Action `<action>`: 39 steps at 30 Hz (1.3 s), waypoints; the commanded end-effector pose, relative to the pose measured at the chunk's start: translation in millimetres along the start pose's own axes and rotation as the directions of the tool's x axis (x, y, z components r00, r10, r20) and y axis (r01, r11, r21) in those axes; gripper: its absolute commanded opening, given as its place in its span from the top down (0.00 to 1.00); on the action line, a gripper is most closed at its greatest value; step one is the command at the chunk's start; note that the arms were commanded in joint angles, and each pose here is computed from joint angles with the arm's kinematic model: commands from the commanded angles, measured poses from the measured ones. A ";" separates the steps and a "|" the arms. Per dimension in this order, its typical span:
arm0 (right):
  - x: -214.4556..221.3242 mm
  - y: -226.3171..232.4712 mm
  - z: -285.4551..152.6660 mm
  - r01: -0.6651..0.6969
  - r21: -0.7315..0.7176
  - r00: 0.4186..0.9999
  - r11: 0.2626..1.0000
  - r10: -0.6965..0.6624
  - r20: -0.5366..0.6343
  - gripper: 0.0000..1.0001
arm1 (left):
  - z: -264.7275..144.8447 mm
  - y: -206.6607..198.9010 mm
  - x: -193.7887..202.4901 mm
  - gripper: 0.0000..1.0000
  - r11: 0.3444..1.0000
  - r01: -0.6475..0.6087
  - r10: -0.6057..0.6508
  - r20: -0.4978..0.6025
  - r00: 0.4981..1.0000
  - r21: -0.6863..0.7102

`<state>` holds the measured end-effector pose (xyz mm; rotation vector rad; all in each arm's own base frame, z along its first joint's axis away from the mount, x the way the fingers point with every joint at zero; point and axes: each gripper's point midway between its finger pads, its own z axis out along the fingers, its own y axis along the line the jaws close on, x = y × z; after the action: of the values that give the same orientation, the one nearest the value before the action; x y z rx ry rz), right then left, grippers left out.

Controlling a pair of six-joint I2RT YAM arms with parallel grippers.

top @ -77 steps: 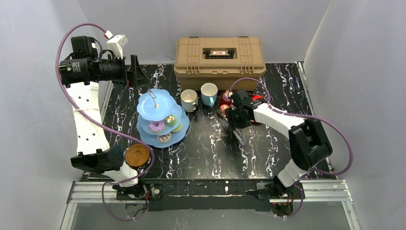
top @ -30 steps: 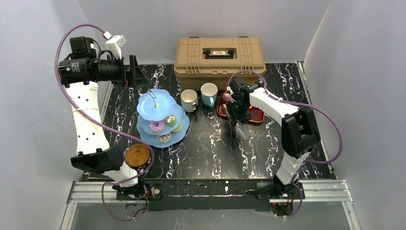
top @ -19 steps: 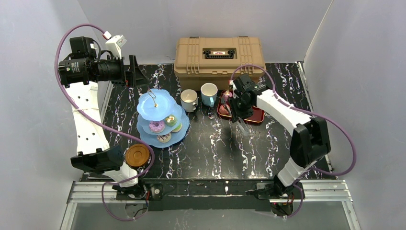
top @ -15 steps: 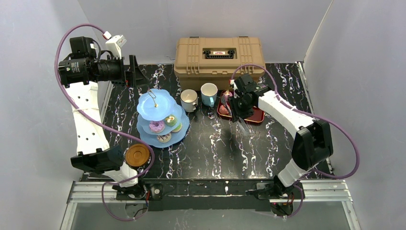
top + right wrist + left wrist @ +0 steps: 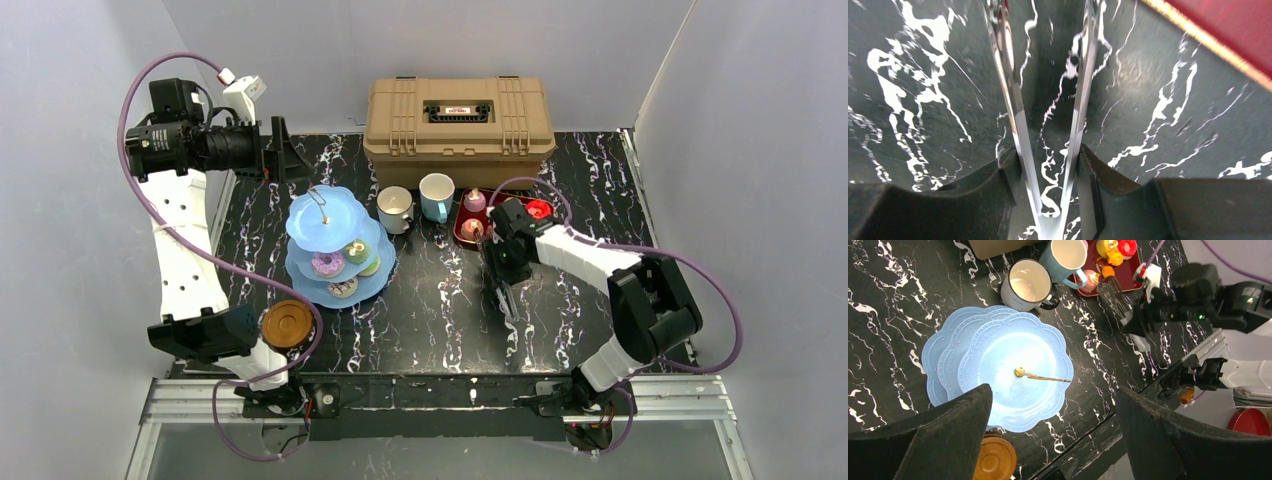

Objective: Serve the afternoon tea
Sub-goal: Adjust the clamp.

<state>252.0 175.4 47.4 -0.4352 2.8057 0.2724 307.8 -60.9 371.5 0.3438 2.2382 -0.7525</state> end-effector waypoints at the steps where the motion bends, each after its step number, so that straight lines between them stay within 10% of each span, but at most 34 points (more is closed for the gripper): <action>1: -14.8 15.1 -1.0 -0.020 -0.008 0.982 1.000 0.021 0.188 0.93 | -13.2 -15.5 1.1 0.09 0.999 -0.035 0.035 0.034 0.999 0.017; 8: -1.7 21.6 3.2 -0.028 -0.006 0.974 1.000 0.028 0.224 0.94 | -16.5 -45.8 10.3 0.11 0.979 -0.099 0.090 0.058 0.994 0.178; 12: -19.6 56.8 -43.3 0.025 -0.144 0.972 0.989 0.010 0.236 0.98 | -32.6 -87.4 24.6 0.12 0.877 -0.390 0.342 0.207 0.917 0.280; 16: -32.6 95.4 -111.3 0.106 -0.322 0.965 0.941 -0.020 0.260 0.98 | -29.7 -111.7 51.9 0.09 0.651 -0.723 0.651 0.320 0.688 0.232; 20: -33.8 125.3 -170.9 0.165 -0.461 0.959 0.872 -0.031 0.283 0.98 | -21.7 -144.7 84.0 0.09 0.290 -0.932 0.844 0.401 0.356 0.217; 29: -38.1 172.6 -246.5 0.256 -0.636 0.943 0.728 -0.044 0.330 0.98 | 13.6 -176.2 100.9 0.11 -0.493 -0.867 0.765 0.437 -0.473 -0.076; 33: -46.0 196.0 -248.9 0.285 -0.665 0.943 0.690 -0.076 0.325 0.98 | 39.6 -179.2 107.2 0.11 -0.658 -0.746 0.662 0.390 -0.640 -0.108; 39: -43.9 228.3 -246.4 0.340 -0.670 0.934 0.660 -0.154 0.323 0.98 | 64.5 -183.8 94.4 0.15 -0.697 -0.696 0.637 0.298 -0.711 -0.174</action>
<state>170.4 328.6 300.9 -0.7978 2.3228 1.2200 174.2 -237.4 323.7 2.0846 0.3564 0.0628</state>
